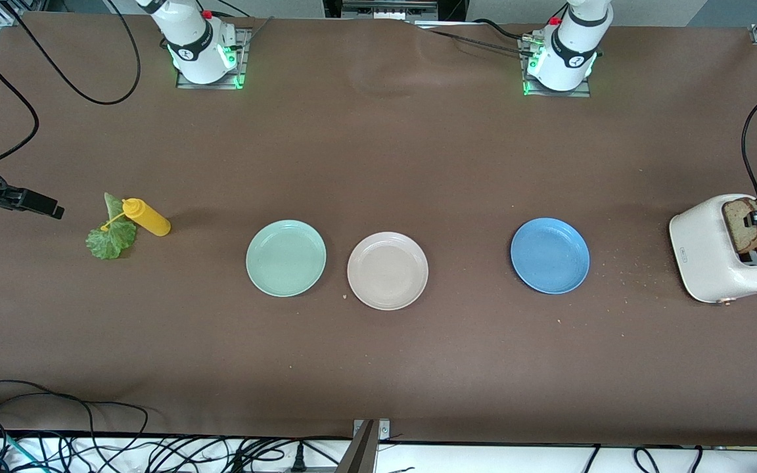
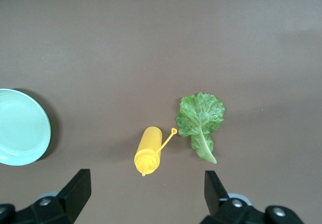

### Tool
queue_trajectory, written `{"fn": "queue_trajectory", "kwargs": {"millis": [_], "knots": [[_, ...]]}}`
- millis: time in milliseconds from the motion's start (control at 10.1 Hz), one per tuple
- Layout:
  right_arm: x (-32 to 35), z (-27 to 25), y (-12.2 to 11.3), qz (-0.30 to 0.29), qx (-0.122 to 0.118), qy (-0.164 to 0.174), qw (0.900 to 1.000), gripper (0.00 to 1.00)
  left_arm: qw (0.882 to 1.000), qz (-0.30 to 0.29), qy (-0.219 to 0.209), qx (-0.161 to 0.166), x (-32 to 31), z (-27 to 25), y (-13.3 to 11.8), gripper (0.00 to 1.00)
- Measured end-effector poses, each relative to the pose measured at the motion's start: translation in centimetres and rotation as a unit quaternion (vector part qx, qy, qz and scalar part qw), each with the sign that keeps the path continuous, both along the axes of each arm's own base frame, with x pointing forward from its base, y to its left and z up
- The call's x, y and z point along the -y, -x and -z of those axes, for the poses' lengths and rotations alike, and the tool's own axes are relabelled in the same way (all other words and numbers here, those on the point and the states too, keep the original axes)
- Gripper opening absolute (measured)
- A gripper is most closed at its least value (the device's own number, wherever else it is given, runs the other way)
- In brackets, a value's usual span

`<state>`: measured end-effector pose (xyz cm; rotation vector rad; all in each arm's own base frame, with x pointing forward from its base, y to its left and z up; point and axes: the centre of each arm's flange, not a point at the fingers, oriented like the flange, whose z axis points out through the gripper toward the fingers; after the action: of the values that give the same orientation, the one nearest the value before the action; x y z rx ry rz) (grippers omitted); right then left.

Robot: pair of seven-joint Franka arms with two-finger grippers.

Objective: Make sandwich on beige plate with both arms
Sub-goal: 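Grasp the bread slice with the left gripper and lift it out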

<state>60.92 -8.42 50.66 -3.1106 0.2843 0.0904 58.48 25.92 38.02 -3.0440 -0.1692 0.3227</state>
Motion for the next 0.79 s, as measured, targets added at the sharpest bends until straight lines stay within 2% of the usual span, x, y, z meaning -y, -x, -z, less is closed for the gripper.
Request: {"fn": "queue_trajectory", "kwargs": {"millis": [397, 497, 795], "knots": [[0.0, 0.0, 0.0, 0.000, 0.000, 0.000, 1.000, 1.00, 1.000, 0.008, -0.008, 0.019, 1.1, -3.3, 0.0, 0.13], [0.0, 0.0, 0.0, 0.000, 0.000, 0.000, 1.000, 1.00, 1.000, 0.012, -0.010, 0.024, 1.8, -4.7, 0.1, 0.11], [0.0, 0.0, 0.0, 0.000, -0.001, 0.000, 1.000, 1.00, 0.999, 0.036, 0.003, 0.032, 7.4, -9.2, 0.1, 0.09]]}}
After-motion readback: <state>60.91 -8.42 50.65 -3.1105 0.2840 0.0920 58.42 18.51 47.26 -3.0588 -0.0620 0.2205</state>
